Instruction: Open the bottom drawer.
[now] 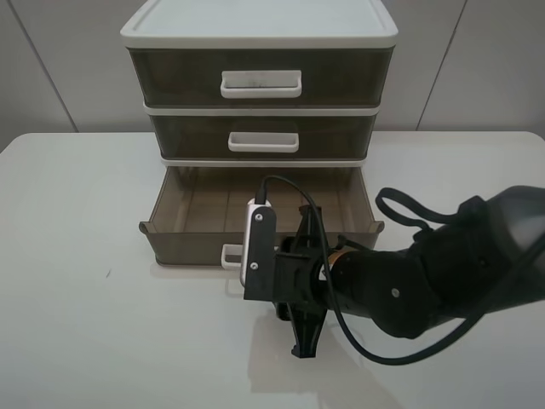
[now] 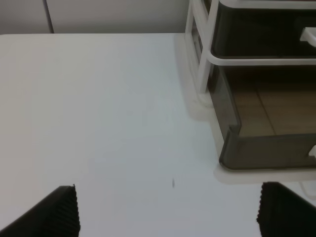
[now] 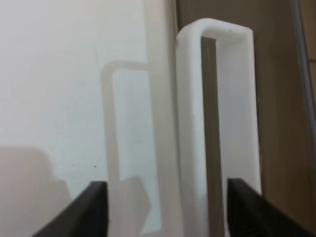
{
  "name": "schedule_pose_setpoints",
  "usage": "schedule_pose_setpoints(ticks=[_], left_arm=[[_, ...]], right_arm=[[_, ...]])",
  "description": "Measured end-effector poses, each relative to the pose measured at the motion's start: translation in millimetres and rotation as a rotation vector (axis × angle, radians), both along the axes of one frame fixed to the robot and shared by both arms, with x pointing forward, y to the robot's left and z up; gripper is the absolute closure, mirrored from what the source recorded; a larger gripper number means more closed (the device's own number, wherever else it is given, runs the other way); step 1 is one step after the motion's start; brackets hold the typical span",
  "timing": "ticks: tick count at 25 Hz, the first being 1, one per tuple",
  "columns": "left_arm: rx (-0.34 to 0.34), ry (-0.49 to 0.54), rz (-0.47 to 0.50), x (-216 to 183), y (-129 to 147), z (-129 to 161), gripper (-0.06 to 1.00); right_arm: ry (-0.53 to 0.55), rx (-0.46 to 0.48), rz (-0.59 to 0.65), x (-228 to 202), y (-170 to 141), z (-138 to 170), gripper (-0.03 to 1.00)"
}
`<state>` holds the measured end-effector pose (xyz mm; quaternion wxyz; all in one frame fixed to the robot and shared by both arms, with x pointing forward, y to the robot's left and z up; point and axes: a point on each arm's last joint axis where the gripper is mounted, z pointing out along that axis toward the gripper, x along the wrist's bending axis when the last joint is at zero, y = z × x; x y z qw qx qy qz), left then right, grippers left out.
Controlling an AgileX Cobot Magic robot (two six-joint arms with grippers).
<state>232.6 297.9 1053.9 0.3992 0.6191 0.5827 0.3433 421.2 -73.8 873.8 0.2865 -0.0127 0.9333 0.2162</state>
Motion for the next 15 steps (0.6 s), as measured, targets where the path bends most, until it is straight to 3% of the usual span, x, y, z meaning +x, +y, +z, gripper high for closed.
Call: schedule_pose_setpoints(ticks=[7, 15], left_arm=[[0.000, 0.000, 0.000, 0, 0, 0, 0.20], [0.000, 0.000, 0.000, 0, 0, 0, 0.20]], right_arm=[[0.009, 0.017, 0.009, -2, 0, 9, 0.37], [0.053, 0.131, 0.024, -15, -4, 55, 0.33]])
